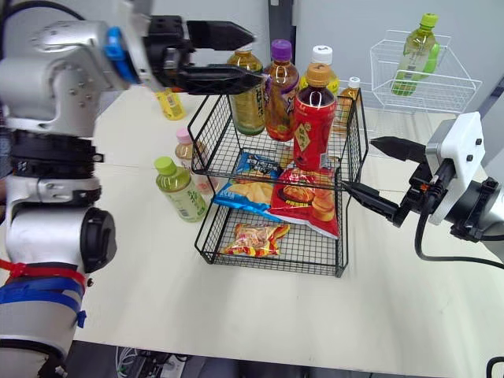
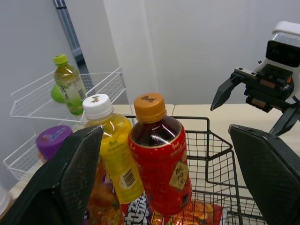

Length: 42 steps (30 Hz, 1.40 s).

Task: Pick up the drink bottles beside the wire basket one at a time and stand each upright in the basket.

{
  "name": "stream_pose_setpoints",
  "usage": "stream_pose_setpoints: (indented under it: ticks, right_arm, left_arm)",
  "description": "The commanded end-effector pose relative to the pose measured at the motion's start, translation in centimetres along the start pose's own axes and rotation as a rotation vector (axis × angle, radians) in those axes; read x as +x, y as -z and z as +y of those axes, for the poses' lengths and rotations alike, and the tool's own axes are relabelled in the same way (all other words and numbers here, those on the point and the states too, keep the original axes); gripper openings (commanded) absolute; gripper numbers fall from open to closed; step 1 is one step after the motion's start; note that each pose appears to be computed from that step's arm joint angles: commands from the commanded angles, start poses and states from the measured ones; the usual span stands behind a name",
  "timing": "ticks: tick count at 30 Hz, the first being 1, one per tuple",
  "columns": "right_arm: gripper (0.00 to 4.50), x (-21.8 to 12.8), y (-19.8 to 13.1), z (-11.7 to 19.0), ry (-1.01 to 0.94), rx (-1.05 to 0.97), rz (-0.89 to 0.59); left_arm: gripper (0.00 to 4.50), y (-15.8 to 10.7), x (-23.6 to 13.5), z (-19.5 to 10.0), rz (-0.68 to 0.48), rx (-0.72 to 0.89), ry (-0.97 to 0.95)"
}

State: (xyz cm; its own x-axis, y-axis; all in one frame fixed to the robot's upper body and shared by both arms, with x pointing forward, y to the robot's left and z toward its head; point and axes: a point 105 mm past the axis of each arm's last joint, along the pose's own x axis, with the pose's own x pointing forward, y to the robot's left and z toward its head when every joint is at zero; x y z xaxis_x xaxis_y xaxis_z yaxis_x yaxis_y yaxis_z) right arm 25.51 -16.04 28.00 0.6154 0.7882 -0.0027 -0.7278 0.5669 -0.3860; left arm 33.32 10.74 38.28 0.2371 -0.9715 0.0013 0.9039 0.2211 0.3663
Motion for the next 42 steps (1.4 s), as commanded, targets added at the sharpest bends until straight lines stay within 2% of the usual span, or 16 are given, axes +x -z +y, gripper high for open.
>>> stream_pose_setpoints:
  ticks: [1,9,14,20,24,32,35,38,42]
  right_arm:
    - [4.5,0.5,-1.2,1.5,-0.104,-0.04,-0.043]
    - [4.5,1.6,-1.1,5.1,-0.318,-0.038,-0.081]
    - [4.5,2.2,-0.7,4.8,-0.345,-0.03,-0.077]
    - [4.5,2.8,-0.4,3.9,-0.343,0.01,-0.073]
    - [4.5,2.9,-0.2,3.6,-0.34,0.017,-0.055]
    - [4.5,2.7,-0.4,3.5,-0.34,0.022,-0.06]
    - [4.5,2.6,-0.7,3.4,-0.334,0.024,-0.069]
    - [4.5,2.5,-0.9,3.3,-0.332,0.021,-0.067]
    - [4.5,2.4,-1.0,3.4,-0.334,0.023,-0.068]
  left_arm:
    - [4.46,-1.5,-3.4,0.7,-0.037,0.044,-0.189]
    - [4.46,0.9,-11.8,-0.7,0.054,-0.023,-0.489]
    - [4.46,4.0,-15.7,-2.1,0.101,-0.083,-0.662]
    - [4.46,8.6,-17.6,-4.7,0.138,-0.178,-0.765]
    - [4.46,11.3,-16.7,-6.0,0.123,-0.246,-0.809]
    - [4.46,13.0,-13.0,-4.5,0.059,-0.199,-0.972]
    - [4.46,14.2,-11.4,-4.4,0.088,-0.201,-0.97]
    - [4.46,15.0,-11.5,-3.3,0.109,-0.188,-1.043]
    - [4.46,15.8,-10.6,-2.4,0.13,-0.192,-1.044]
